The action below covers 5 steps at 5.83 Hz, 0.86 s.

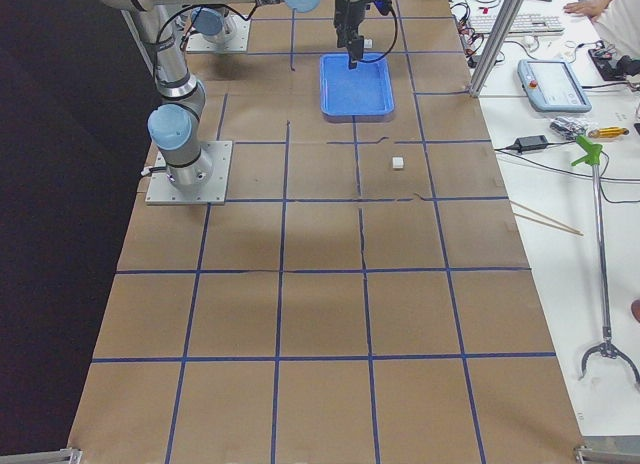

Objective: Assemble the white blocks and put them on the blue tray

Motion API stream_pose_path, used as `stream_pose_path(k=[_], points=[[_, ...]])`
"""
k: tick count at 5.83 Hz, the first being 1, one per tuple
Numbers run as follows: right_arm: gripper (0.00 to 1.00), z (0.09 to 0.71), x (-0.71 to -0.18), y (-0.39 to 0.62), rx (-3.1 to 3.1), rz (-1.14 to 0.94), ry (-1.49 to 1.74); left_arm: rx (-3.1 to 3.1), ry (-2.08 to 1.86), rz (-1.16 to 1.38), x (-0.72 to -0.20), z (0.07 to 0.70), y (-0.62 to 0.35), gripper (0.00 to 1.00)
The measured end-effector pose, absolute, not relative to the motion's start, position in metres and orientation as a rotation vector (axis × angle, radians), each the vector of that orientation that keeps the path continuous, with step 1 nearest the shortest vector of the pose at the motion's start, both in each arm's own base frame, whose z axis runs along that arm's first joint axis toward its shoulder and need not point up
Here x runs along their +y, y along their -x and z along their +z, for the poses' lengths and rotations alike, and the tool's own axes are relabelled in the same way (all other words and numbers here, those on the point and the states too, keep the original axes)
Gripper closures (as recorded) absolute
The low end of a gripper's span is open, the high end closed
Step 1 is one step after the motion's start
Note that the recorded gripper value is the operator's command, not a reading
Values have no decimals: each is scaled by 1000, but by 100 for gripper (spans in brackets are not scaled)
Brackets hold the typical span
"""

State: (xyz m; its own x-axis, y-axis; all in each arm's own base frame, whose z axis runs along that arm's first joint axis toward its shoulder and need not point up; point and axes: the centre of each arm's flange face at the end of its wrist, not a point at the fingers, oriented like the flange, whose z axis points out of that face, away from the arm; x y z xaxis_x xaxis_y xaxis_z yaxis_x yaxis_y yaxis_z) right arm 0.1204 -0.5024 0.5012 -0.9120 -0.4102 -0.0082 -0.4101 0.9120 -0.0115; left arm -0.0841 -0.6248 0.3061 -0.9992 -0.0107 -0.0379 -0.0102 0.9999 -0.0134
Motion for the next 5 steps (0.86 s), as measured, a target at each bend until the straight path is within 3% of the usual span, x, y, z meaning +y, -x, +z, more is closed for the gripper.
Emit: stream_pose_path(k=[3, 4, 5], points=[[0, 477, -532, -103, 2747, -15, 1477, 3108, -3, -11, -646, 212, 82, 1], [0, 468, -545, -87, 2602, -23, 1722, 3112, -4, 33, -645, 188, 83, 18], [0, 461, -559, -65, 2461, -30, 1919, 3122, -4, 64, -643, 172, 84, 54]])
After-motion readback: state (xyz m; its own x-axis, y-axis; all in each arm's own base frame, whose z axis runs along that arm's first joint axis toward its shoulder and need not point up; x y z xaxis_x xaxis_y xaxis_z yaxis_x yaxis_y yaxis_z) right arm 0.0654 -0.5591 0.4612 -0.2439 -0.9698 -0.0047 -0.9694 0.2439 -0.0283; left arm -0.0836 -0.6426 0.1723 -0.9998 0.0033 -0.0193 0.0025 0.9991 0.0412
